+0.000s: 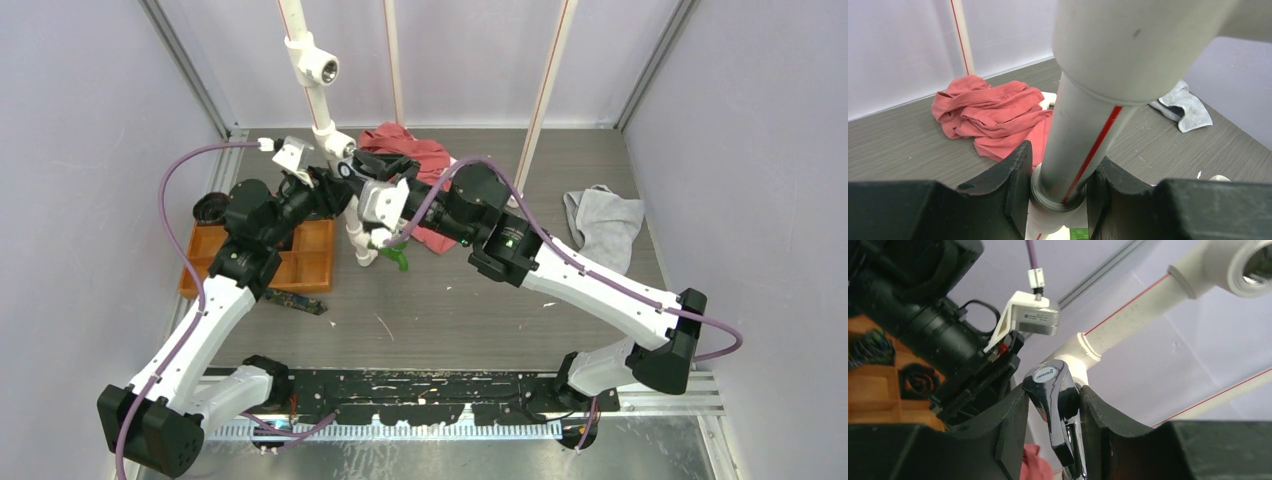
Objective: Install the water faucets
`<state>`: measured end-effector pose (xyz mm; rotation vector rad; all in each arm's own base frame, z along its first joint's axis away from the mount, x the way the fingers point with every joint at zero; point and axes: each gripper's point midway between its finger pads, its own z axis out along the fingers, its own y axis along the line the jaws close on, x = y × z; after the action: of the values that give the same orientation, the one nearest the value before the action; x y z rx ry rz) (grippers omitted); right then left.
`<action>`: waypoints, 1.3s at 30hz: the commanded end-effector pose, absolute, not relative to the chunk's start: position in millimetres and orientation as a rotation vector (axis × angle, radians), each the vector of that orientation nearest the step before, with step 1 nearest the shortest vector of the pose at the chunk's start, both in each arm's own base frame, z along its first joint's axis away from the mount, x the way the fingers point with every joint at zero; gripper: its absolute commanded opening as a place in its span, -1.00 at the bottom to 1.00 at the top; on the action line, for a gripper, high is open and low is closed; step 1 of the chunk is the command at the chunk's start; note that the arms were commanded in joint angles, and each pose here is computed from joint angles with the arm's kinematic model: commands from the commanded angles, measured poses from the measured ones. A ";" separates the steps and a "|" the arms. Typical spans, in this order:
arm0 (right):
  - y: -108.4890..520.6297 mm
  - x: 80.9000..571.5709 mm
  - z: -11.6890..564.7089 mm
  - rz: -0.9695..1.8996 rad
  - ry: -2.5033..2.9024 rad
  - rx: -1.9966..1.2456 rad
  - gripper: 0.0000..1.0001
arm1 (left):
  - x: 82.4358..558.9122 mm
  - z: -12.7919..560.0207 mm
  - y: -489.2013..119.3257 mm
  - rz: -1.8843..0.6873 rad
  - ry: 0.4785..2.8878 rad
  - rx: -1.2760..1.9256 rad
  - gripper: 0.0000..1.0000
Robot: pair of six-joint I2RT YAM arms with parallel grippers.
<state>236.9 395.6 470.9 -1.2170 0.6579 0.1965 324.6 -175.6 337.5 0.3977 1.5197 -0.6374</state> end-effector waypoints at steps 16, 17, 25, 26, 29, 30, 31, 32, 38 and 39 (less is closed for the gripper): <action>343.2 268.2 567.1 1.354 1.139 -0.224 -0.99 | 324.0 354.8 -183.3 -0.756 1.466 0.320 -1.00; 342.2 270.3 564.1 1.404 1.159 -0.191 -0.99 | 324.1 354.5 -183.4 -0.757 1.467 0.320 -1.00; 346.4 293.9 534.8 1.654 1.345 0.022 -0.99 | 320.7 356.0 -182.5 -0.757 1.462 0.321 -1.00; 349.2 295.8 530.1 1.681 1.368 0.034 -0.99 | 320.4 355.7 -182.0 -0.756 1.462 0.321 -1.00; 356.5 300.3 516.5 1.763 1.423 0.076 -0.92 | 319.2 356.4 -181.3 -0.753 1.459 0.321 -1.00; 358.0 301.6 513.3 1.766 1.429 0.074 -0.73 | 319.0 355.8 -181.3 -0.754 1.461 0.319 -1.00; 359.0 302.7 511.0 1.759 1.434 0.070 -0.50 | 318.7 356.5 -181.0 -0.754 1.459 0.319 -1.00; 358.5 303.4 510.1 1.749 1.434 0.069 -0.27 | 318.0 356.2 -181.2 -0.756 1.460 0.319 -1.00; 332.7 307.7 514.1 1.586 1.365 0.105 0.57 | 316.5 356.9 -180.6 -0.756 1.458 0.319 -1.00; 326.3 308.9 514.2 1.545 1.357 0.115 0.64 | 316.6 357.5 -180.5 -0.756 1.457 0.317 -1.00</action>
<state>308.7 361.9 478.3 0.0613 1.5233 1.6529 325.8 -175.9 337.9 0.3757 1.4973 -0.6575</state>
